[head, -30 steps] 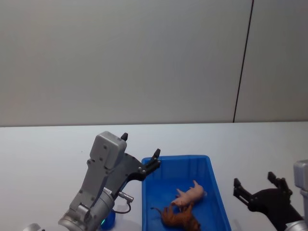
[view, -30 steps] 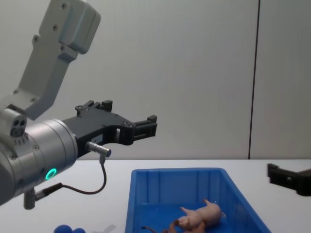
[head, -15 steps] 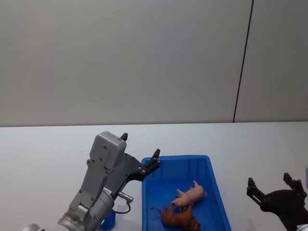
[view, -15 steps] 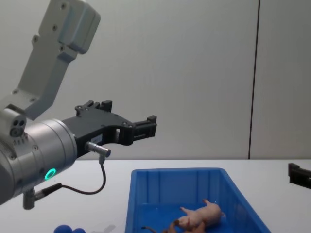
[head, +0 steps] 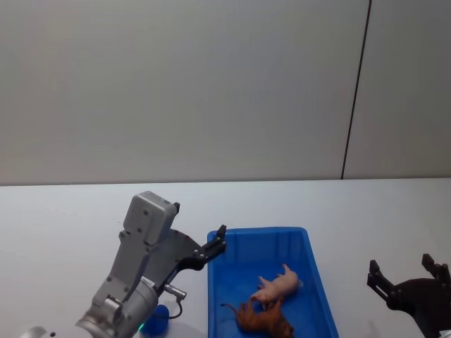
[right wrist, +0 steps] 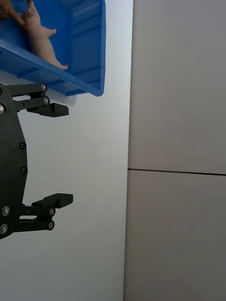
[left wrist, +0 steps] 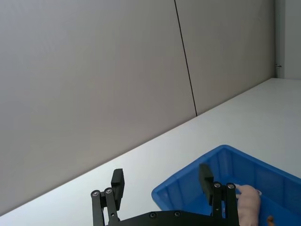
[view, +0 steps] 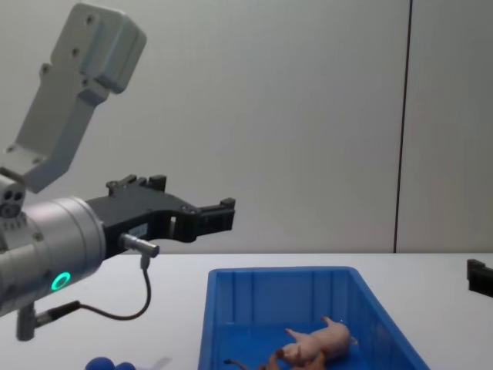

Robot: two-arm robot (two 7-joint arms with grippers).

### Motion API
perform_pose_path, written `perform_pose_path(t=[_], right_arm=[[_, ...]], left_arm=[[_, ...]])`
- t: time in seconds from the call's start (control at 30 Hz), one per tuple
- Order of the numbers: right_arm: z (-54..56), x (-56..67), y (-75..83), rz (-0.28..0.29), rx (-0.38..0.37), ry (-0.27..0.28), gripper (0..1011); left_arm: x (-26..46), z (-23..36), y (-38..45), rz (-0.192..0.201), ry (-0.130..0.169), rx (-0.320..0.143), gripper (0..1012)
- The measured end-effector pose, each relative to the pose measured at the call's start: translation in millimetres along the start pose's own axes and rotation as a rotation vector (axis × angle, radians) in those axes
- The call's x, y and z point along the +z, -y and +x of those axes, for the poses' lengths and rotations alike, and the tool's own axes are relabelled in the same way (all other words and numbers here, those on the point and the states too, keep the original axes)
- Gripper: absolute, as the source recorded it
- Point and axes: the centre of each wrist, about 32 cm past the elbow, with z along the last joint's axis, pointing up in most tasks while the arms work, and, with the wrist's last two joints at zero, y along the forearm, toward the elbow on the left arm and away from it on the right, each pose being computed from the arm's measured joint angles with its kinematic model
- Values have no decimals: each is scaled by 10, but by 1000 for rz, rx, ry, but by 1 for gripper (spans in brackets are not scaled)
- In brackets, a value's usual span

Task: Pick up the two dolls from the table and place them into the box.

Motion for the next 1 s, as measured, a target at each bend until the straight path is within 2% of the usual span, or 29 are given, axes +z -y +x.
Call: perform_pose_path(t=[0.23,0.27,0.57,1.0], right_arm=[[3,-2,4,0,-5,1,1001],[4,-2,4,1,-6,1,1001],[6,-1,6,1,-9,2,1001],[6,-4,8,1,-11,2,1001]], left_arm=[[-22,58,-46,41,-27,1,1001],[-32,78,-66,55,-41,3,1001],[-75,137,-174,111,-90,15,1001],[-137,162,-332,181,-135,50,1001]])
